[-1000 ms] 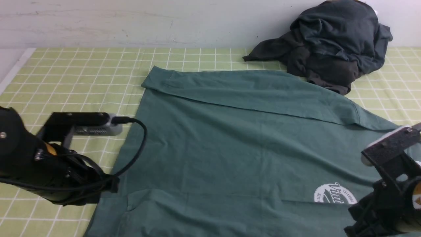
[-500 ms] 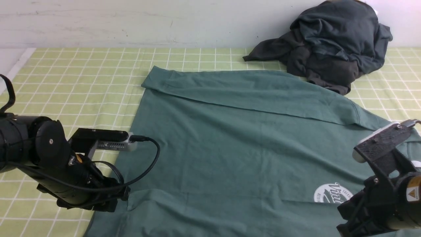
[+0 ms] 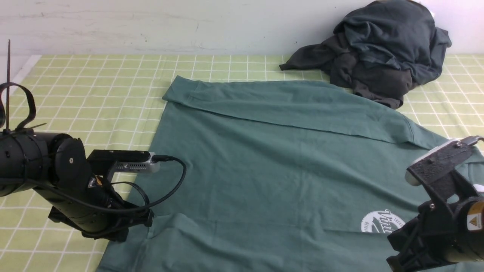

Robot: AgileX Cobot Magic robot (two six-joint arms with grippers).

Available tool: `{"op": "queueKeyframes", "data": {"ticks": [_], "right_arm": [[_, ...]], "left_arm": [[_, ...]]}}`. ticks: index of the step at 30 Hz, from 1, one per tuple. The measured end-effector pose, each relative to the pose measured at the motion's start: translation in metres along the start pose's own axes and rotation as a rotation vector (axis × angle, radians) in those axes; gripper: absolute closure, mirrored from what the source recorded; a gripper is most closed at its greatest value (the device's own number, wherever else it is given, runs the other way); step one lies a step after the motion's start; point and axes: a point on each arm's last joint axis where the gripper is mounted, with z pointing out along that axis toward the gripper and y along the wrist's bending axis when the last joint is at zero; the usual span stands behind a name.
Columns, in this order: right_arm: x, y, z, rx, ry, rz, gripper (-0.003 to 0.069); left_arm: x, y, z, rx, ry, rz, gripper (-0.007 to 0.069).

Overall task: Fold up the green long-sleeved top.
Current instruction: Use the left arm to clamp the cuff closest to it, then use the left arm to drag and place the cuff at the centered position on the left edge of the fabric, then use the left arm to clamp the cuff farthest from it

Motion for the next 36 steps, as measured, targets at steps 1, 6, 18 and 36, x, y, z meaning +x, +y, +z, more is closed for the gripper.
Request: {"op": "queueKeyframes", "data": {"ticks": [1,6,18,36], "right_arm": [[0.0,0.0,0.0,0.0,0.0,0.0,0.0667],[0.0,0.0,0.0,0.0,0.0,0.0,0.0667],[0.0,0.0,0.0,0.001,-0.001,-0.001,0.0667],[-0.002,0.0,0.0,0.005,-0.022,-0.002,0.0667]], "left_arm": [[-0.004,-0.003,-0.004,0.004,-0.01,0.013,0.0613],[-0.022,-0.022,-0.035,0.033,-0.1,0.114,0.0616],[-0.11,-0.048,-0.134,0.031,-0.565,0.23,0.0616],[-0.252,0.011,0.004,-0.044,-0.409,0.031,0.03]]}}
